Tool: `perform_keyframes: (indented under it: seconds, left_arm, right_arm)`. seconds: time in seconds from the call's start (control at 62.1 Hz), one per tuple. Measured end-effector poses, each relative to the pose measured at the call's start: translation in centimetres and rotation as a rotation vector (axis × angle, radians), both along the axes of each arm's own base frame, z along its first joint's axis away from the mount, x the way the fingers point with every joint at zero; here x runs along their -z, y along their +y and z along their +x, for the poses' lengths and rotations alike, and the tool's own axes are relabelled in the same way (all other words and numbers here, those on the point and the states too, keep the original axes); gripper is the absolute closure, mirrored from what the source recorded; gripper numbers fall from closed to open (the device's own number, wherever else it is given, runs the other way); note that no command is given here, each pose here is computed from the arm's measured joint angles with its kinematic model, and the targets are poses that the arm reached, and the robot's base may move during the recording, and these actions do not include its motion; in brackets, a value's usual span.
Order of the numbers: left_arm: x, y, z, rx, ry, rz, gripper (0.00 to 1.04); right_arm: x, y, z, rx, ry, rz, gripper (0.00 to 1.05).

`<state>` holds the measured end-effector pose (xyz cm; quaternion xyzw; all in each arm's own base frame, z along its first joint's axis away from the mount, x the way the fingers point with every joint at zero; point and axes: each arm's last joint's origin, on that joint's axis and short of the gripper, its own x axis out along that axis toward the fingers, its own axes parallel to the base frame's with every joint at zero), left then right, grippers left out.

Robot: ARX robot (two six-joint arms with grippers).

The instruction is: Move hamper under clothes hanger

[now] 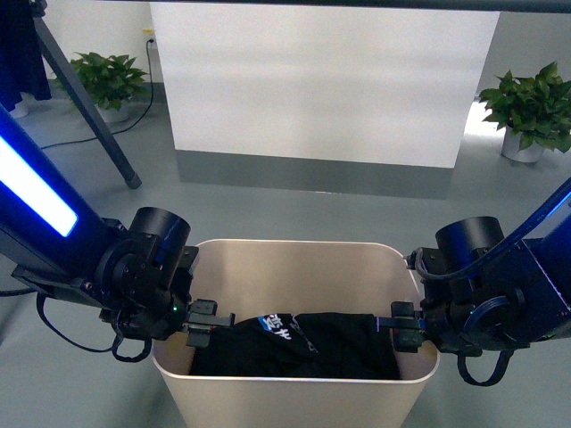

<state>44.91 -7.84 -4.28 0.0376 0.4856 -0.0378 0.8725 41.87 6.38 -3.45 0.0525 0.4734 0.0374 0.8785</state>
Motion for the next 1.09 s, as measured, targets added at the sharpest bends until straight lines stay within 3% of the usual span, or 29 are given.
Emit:
perform_keyframes:
  seconds: [0.225, 0.306, 0.483, 0.757, 0.95, 1.095]
  left_arm:
    - [-0.9, 0.0, 0.6, -0.014, -0.055, 0.011, 0.22]
    - [-3.0, 0.1, 1.2, -0.018, -0.135, -0.003, 0.05]
    - [-10.1, 0.1, 1.2, -0.003, -0.332, -0.006, 0.07]
    - [-16.5, -0.1, -0.8, 0.021, -0.516, -0.028, 0.07]
    - [-24.2, -0.6, -4.5, -0.020, -0.816, -0.063, 0.07]
    - [-26.6, 0.2, -8.6, -0.062, -1.022, -0.091, 0.26]
  right_arm:
    - [-0.5, -0.2, 0.2, 0.013, -0.028, -0.031, 0.24]
    - [-1.9, -0.4, 0.3, 0.016, -0.064, -0.035, 0.09]
    - [-8.3, -0.4, 0.5, 0.005, -0.236, -0.067, 0.08]
    - [-16.1, -0.2, -0.7, 0.011, -0.461, -0.108, 0.08]
    - [-23.5, 0.4, -3.6, 0.068, -0.762, -0.071, 0.08]
    - [-24.8, 0.6, -4.3, 0.079, -0.856, -0.063, 0.12]
